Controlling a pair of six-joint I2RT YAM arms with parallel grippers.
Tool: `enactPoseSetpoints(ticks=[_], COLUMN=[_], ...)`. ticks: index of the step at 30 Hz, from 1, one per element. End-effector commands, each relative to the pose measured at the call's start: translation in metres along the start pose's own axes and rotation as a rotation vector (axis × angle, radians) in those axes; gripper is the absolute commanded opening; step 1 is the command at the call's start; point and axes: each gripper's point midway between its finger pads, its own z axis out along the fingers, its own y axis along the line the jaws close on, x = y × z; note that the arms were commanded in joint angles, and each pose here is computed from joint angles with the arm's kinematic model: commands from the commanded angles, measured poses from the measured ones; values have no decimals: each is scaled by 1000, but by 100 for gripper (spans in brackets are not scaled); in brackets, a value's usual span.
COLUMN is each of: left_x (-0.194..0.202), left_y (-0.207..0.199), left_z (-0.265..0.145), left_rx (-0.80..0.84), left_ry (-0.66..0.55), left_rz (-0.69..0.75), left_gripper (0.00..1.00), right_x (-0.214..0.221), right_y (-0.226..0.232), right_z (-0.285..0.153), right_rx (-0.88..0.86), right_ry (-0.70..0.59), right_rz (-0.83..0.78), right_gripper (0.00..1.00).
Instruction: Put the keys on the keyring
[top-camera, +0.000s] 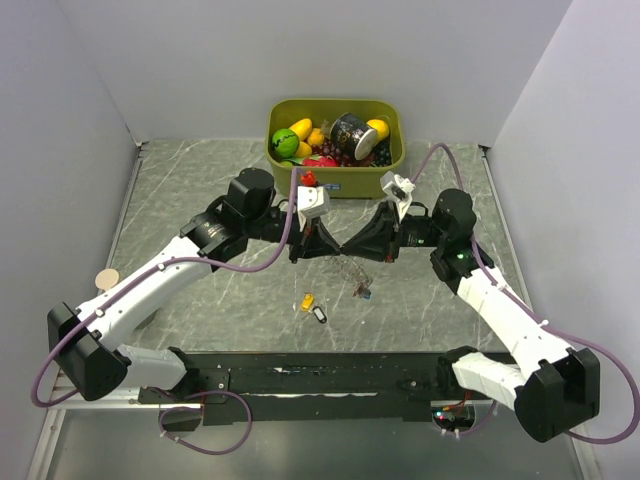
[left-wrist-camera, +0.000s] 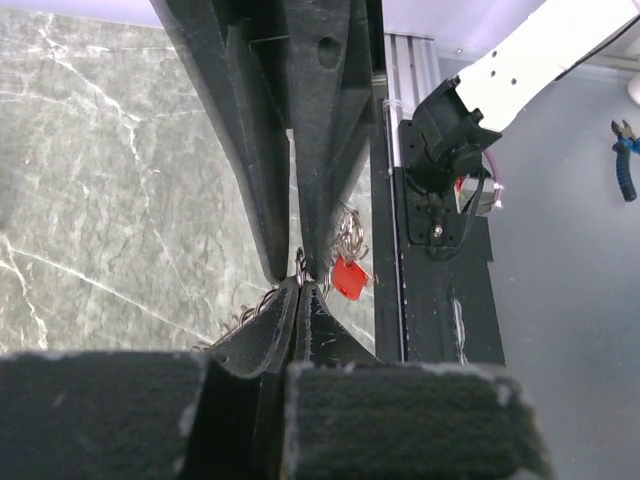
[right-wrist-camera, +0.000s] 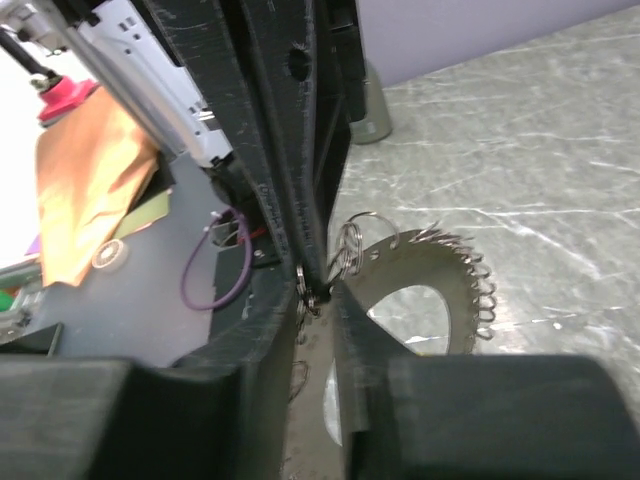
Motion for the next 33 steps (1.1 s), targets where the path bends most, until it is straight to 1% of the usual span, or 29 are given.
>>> enactPoseSetpoints(ticks=[1,9,13,15,17,20,22,24,26,29,30,32,33], left_x=[-29,-17,-15,-17,-16,-21,-26,-31,-36,-44,-43,-45,-46], left_y=[-15,-4,4,9,14,21,23,26,27,25,18,16,10], left_z=[0,2,1,0,-2,-5,-8,-11,-17,-29,-29,-36,-37], left_rx=[56,5,-40,-75,-103,-150,-170,-204,-214,-195,-148,-119,-75], left_ry=[-80,-41,-27,-34,-26,-29,-40,-54,-74,-120,-128,-140,-145], left_rz=[80,63,68,71,76,81,90,93,93,101,100,106,110], left_gripper=[1,1,3,9,21,35,39,47,50,52,52,52,51], right_x=[-16,-18,-19,-20,-20,-19,-21,-20,-20,-19,-18,-19,-18], right_y=[3,6,8,8,8,8,8,8,8,10,10,13,13], right_z=[4,3,2,1,0,0,0,0,-1,-2,-2,-3,-3], right_rx=[-24,-22,-26,-14,-5,-3,-1,-1,-1,-2,-3,-13,-14], right_ry=[-22,-22,-14,-14,-5,8,10,17,22,26,31,34,38], right_rz=[-50,-54,-66,-89,-96,-99,-107,-113,-125,-139,-137,-155,-153], right_gripper=[0,0,0,0,0,0,0,0,0,0,0,0,0])
